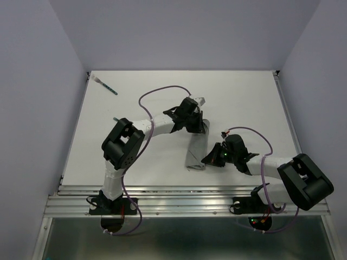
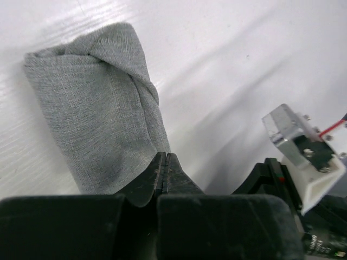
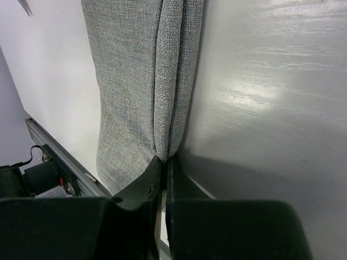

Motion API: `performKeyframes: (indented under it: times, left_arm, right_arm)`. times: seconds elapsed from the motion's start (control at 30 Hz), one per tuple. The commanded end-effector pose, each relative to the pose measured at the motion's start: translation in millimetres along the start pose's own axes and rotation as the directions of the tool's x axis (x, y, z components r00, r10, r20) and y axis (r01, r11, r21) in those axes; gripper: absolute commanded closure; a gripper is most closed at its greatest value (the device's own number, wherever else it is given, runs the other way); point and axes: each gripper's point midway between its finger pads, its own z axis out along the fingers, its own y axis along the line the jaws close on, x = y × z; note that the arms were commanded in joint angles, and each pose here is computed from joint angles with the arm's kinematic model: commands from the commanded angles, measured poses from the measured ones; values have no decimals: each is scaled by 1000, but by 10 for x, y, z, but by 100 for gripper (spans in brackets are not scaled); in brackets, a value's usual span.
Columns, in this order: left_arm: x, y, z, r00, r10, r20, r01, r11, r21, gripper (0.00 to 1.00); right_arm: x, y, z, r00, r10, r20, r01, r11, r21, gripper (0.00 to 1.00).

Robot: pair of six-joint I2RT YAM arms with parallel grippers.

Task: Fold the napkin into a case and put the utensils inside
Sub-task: Smooth out the smaller rectangle-folded napkin at the center of the board.

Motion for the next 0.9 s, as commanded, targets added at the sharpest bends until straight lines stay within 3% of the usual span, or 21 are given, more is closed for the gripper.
performKeyframes:
  times: [0.0, 0.53, 0.87]
  left_arm:
    - [-345, -104, -268, 993, 40, 110, -41, 999, 4, 100]
    - [-106, 82, 111, 1000, 4, -3, -4, 1000, -3, 100]
    - [-148, 47, 270, 999, -39, 4, 38, 999, 29, 100]
  right_arm:
    - [21, -6, -5, 1000, -29, -9, 29, 999, 14, 99]
    - [3, 3, -2, 1000, -30, -4, 30, 999, 15, 99]
    - [9, -5, 0, 999, -36, -9, 36, 999, 18, 99]
